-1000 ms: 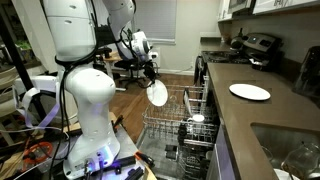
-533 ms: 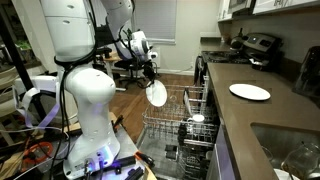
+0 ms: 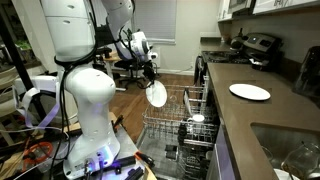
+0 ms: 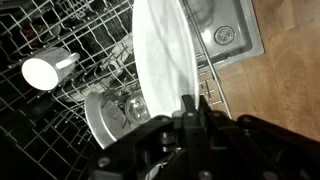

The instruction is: Take the white plate on the top and put it behind the white cup in the dishwasher

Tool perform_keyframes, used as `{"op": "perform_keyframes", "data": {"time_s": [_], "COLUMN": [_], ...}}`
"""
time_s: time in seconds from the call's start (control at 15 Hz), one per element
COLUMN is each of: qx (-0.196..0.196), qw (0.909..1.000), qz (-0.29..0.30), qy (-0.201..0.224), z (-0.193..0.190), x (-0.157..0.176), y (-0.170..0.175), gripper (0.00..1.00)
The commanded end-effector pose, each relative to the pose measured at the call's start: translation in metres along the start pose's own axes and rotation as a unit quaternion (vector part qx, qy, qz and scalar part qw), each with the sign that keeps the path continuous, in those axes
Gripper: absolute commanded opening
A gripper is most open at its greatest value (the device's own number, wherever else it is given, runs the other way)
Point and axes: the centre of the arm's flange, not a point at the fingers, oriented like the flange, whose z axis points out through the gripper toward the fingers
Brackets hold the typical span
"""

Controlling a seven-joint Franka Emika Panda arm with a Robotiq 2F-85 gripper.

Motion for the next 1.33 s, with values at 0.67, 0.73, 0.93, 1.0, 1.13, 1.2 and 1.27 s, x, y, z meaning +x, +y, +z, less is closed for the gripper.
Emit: {"op": "perform_keyframes", "data": {"time_s": [0.67,0.73,0.93,1.0,1.13,1.2,1.27], "qx": [0.062,0.066,0.072,0.072,0.076,0.081,0.086], "qw": [0.9927,0.9915,0.9882,0.9871,0.9841,0.9826,0.9811], "qz": [-0.079,-0.088,-0.114,-0.122,-0.141,-0.15,-0.158], "qy": [-0.068,-0.07,-0.073,-0.075,-0.076,-0.074,-0.072], "z": [0.011,0.012,0.018,0.019,0.023,0.027,0.029], "x": [-0.026,-0.027,-0.03,-0.031,-0.032,-0.031,-0.031], "y": [0.045,0.047,0.059,0.063,0.073,0.08,0.085], "gripper": [0.05,0.05,0.05,0.05,0.05,0.05,0.05]}}
